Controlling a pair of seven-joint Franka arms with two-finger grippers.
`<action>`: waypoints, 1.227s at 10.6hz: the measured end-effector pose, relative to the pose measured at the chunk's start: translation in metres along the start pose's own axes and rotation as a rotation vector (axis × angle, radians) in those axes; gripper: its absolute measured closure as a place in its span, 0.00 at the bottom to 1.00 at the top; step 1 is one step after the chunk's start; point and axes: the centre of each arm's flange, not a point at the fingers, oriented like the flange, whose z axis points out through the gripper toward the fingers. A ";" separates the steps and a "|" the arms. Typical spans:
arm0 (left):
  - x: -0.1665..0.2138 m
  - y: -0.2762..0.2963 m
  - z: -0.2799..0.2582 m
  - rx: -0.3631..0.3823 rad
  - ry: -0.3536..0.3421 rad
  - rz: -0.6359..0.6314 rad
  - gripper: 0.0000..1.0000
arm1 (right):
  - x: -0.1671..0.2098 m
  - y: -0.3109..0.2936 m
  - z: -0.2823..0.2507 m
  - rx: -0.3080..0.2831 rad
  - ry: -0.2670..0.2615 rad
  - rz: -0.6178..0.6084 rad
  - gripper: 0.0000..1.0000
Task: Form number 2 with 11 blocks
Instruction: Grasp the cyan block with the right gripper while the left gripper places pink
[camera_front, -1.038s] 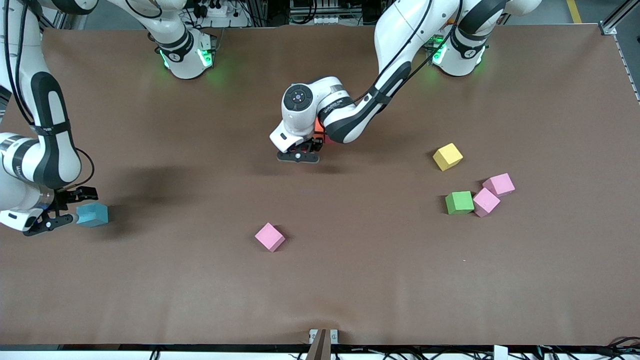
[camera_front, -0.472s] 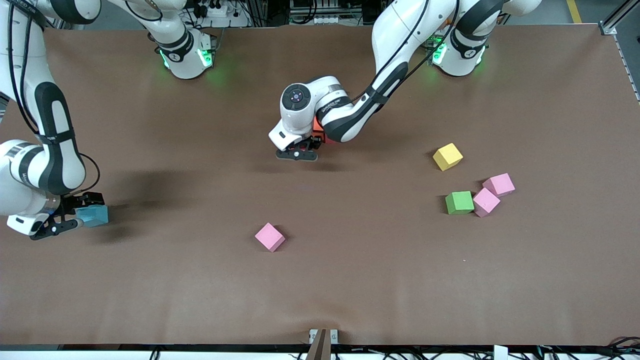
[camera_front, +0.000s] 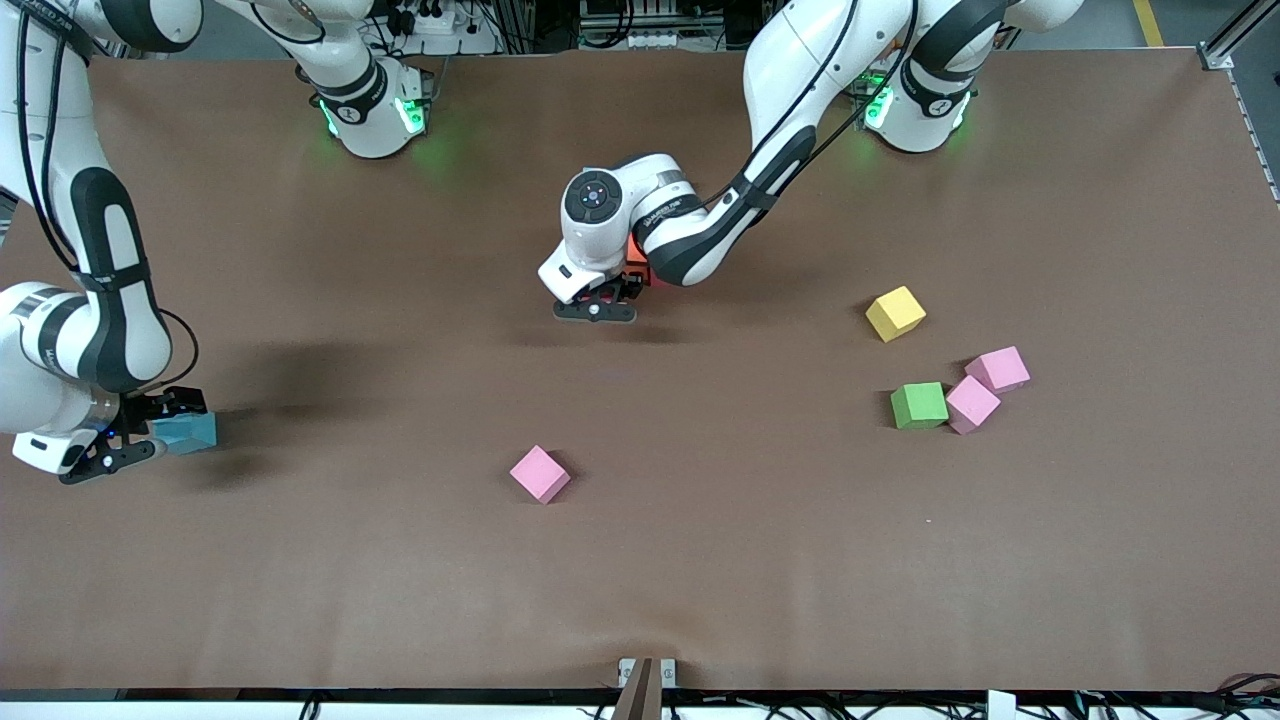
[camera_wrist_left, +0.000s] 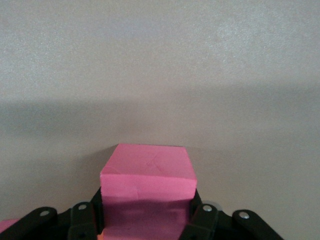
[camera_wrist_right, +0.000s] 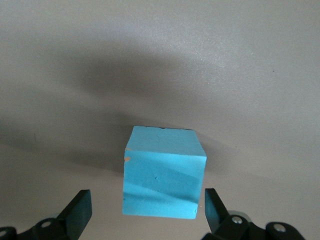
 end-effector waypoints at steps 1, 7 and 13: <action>0.000 0.000 0.000 0.000 0.000 0.000 0.38 | -0.004 0.005 0.001 0.001 0.001 0.001 0.00; -0.003 0.003 0.000 -0.002 0.000 0.004 0.38 | -0.003 0.013 0.001 -0.006 0.011 -0.005 0.00; -0.006 0.006 0.000 -0.007 0.002 0.009 0.38 | 0.005 0.010 0.014 0.000 0.002 0.077 0.00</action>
